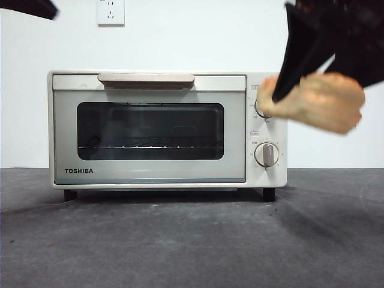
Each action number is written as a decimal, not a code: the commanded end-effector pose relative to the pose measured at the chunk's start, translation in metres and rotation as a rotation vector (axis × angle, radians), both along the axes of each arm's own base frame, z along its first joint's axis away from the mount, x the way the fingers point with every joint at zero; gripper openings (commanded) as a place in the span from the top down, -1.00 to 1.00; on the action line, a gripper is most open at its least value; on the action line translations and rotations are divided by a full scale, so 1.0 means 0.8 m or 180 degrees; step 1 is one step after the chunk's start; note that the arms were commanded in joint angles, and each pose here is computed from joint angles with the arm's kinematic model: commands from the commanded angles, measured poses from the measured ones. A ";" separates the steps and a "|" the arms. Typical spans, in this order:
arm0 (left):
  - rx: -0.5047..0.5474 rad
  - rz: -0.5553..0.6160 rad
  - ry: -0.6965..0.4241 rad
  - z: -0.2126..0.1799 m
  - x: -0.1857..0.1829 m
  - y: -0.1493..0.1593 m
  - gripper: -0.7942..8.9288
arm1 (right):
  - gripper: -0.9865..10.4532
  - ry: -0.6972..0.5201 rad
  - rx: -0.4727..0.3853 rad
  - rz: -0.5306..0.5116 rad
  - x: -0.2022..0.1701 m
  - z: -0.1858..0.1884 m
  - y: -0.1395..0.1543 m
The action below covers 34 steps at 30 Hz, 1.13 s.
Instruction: The left arm flap open the oven, the right arm pick bread and place it into oven, the left arm flap close the oven
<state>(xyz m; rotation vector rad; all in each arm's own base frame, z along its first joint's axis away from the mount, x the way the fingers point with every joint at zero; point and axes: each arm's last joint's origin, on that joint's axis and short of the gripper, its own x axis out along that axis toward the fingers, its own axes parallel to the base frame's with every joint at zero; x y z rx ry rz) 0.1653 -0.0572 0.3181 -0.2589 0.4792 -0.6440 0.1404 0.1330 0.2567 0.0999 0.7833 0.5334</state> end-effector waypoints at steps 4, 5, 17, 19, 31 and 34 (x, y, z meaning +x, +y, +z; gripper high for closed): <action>0.0081 0.0007 -0.0205 0.021 0.044 -0.029 0.80 | 0.55 -0.0148 0.0025 0.0091 -0.005 0.025 -0.002; 0.0112 -0.0011 -0.0223 0.024 0.052 -0.034 0.80 | 0.55 -0.0159 0.0034 0.0090 -0.006 0.027 -0.003; 0.0519 -0.0097 -0.0130 0.015 0.120 -0.077 0.80 | 0.55 -0.0258 0.0104 0.0082 -0.016 0.038 -0.013; 0.0563 -0.0112 -0.0101 0.011 0.125 -0.082 0.80 | 0.55 -0.0269 0.0107 0.0075 -0.017 0.039 -0.014; 0.0854 -0.0167 0.0030 -0.021 0.141 -0.104 0.80 | 0.55 -0.0299 0.0073 0.0037 -0.017 0.039 -0.014; 0.0886 -0.0189 0.0077 -0.025 0.142 -0.106 0.80 | 0.55 -0.0299 0.0071 0.0037 -0.017 0.039 -0.014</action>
